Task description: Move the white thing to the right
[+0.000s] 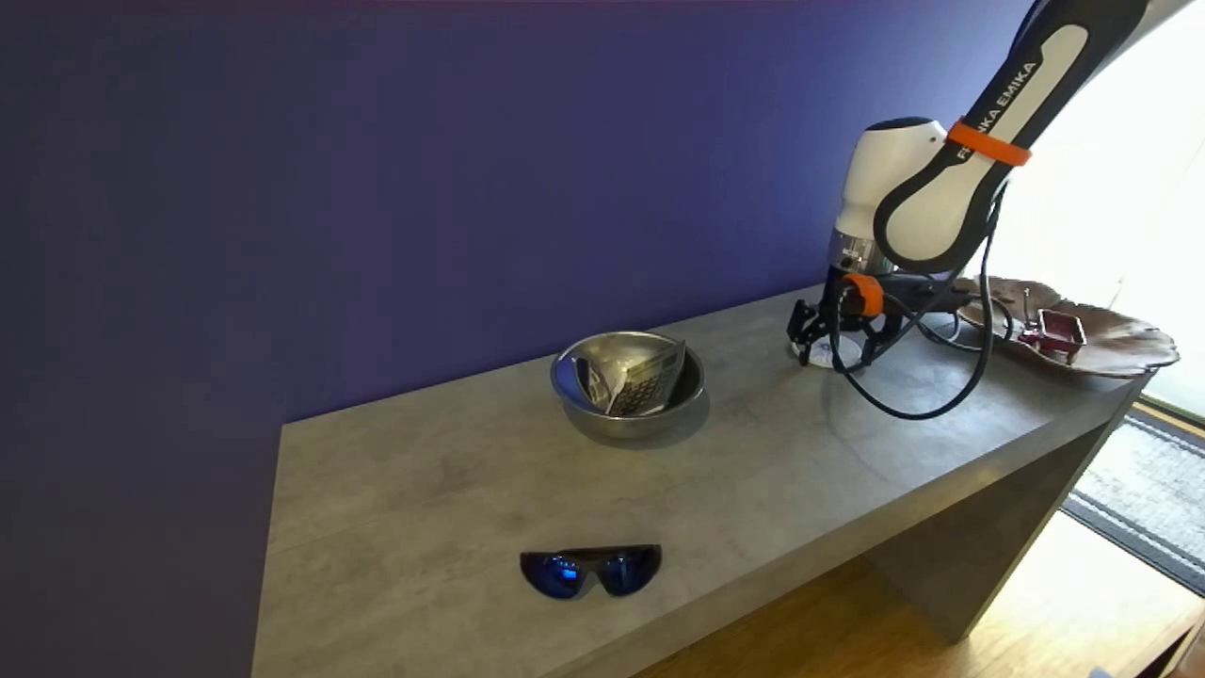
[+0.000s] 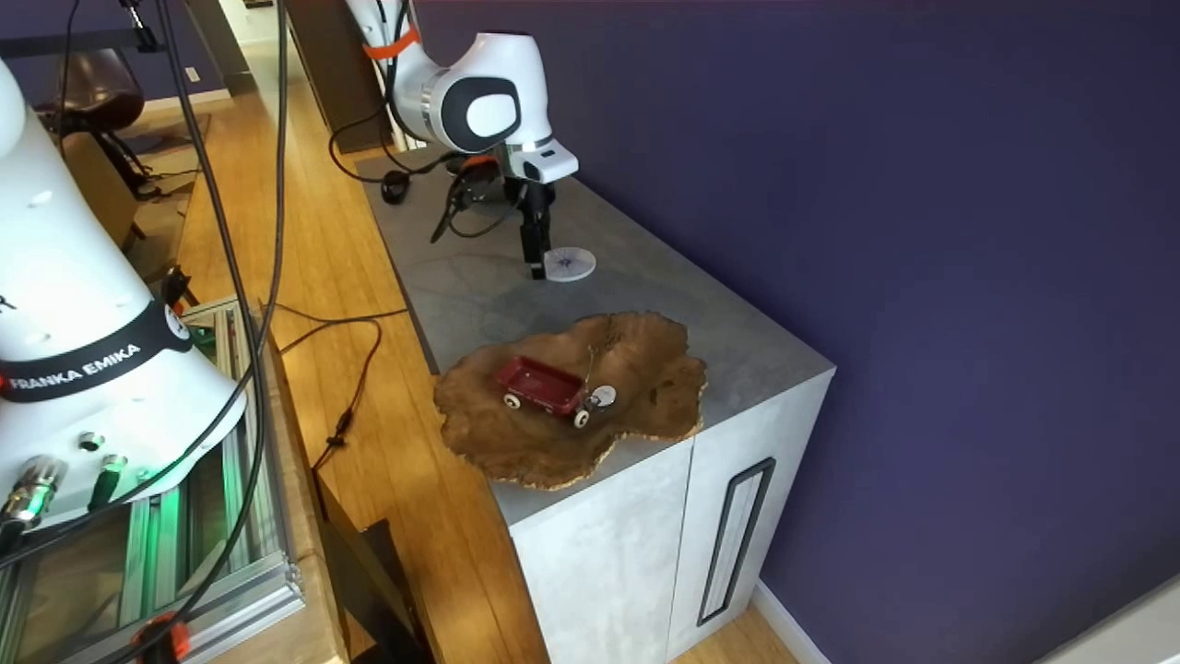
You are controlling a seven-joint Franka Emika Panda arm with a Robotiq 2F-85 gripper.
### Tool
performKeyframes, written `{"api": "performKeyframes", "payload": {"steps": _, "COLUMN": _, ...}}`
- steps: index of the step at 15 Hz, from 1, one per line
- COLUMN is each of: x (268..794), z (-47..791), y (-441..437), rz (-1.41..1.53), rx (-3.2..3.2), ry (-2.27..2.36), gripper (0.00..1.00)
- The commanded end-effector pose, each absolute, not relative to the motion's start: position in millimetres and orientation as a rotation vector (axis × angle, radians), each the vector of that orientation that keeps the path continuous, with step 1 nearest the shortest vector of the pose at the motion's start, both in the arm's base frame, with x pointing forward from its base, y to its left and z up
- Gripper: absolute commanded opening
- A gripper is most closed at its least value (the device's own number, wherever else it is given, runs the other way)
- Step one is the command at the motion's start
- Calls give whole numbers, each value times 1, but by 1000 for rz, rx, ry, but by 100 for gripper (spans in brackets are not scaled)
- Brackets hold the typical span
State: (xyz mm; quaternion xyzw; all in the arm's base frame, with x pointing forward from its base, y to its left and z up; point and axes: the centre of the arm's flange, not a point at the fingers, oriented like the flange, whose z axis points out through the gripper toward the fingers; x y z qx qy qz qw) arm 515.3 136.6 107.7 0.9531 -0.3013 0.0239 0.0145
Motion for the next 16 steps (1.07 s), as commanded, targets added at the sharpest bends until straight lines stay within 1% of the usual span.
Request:
{"api": "performKeyframes", "payload": {"steps": 1, "x": 544, "z": 110, "y": 102, "rz": 122, "rx": 2928, "ry": -1058, "gripper": 100}}
{"api": "performKeyframes", "payload": {"steps": 6, "x": 584, "z": 118, "y": 61, "rz": 167, "rx": 2910, "ry": -1177, "gripper": 100}}
{"api": "performKeyframes", "payload": {"steps": 8, "x": 586, "z": 126, "y": 60, "rz": 166, "rx": 2924, "ry": -1212, "gripper": 100}}
{"api": "performKeyframes", "payload": {"steps": 12, "x": 526, "z": 153, "y": 101, "rz": 80, "rx": 2931, "ry": -1138, "gripper": 100}}
{"api": "performKeyframes", "payload": {"steps": 14, "x": 498, "z": 153, "y": 116, "rz": -5, "rx": 2889, "ry": -1108, "gripper": 100}}
{"api": "performKeyframes", "payload": {"steps": 16, "x": 481, "z": 149, "y": 131, "rz": -11, "rx": 2921, "ry": -1077, "gripper": 100}}
